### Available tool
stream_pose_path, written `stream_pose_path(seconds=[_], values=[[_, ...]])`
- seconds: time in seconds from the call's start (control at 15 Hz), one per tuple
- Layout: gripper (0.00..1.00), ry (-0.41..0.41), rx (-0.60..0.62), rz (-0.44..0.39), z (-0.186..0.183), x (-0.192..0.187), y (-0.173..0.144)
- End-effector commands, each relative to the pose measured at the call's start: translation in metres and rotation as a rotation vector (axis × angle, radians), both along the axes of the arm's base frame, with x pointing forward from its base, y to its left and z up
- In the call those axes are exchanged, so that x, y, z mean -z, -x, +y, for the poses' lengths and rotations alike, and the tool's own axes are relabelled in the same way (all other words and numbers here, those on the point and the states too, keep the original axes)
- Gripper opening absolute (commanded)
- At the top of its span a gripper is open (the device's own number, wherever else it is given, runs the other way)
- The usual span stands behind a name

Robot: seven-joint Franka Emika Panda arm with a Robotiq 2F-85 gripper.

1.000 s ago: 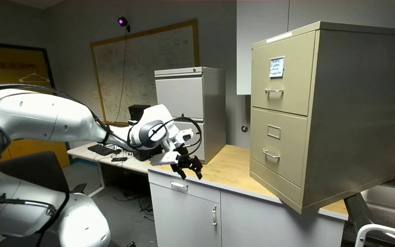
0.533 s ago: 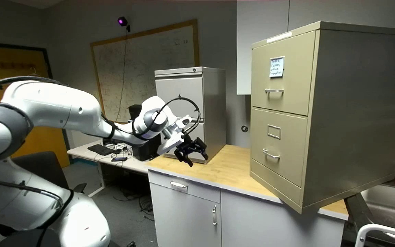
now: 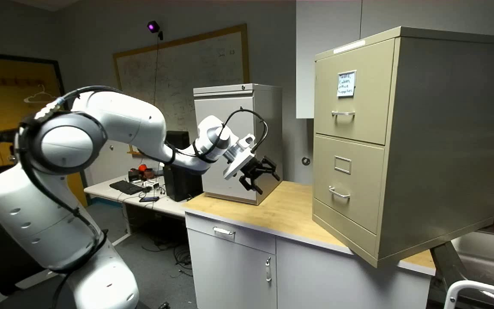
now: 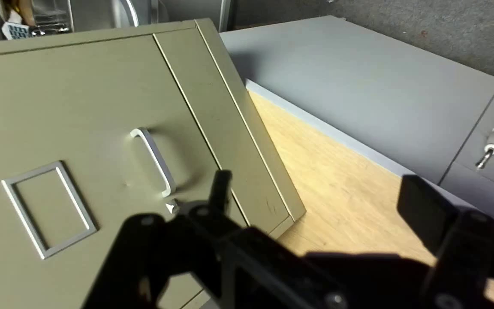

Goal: Open the bottom drawer of the right cabinet

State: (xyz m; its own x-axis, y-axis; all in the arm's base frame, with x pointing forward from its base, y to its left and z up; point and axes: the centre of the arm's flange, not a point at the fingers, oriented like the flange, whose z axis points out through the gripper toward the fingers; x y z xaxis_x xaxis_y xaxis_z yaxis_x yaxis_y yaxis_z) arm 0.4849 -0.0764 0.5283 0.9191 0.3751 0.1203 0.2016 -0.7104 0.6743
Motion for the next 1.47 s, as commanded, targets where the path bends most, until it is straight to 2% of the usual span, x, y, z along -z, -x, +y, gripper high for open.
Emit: stream_pose_path(seconds=[0.0, 0.27, 0.73, 1.0, 1.4], values=[[1.00, 0.049, -0.057, 0.052, -0.022, 0.001, -0.074], [1.00, 0.087, -0.091, 0.100, -0.046, 0.014, -0.122], [1.00, 0.151, -0.081, 0.092, -0.103, -0.001, -0.175], [1.00, 0.174, -0.057, 0.110, -0.137, 0.001, -0.186], [1.00, 0.167, -0.022, 0.163, -0.179, 0.031, -0.190]])
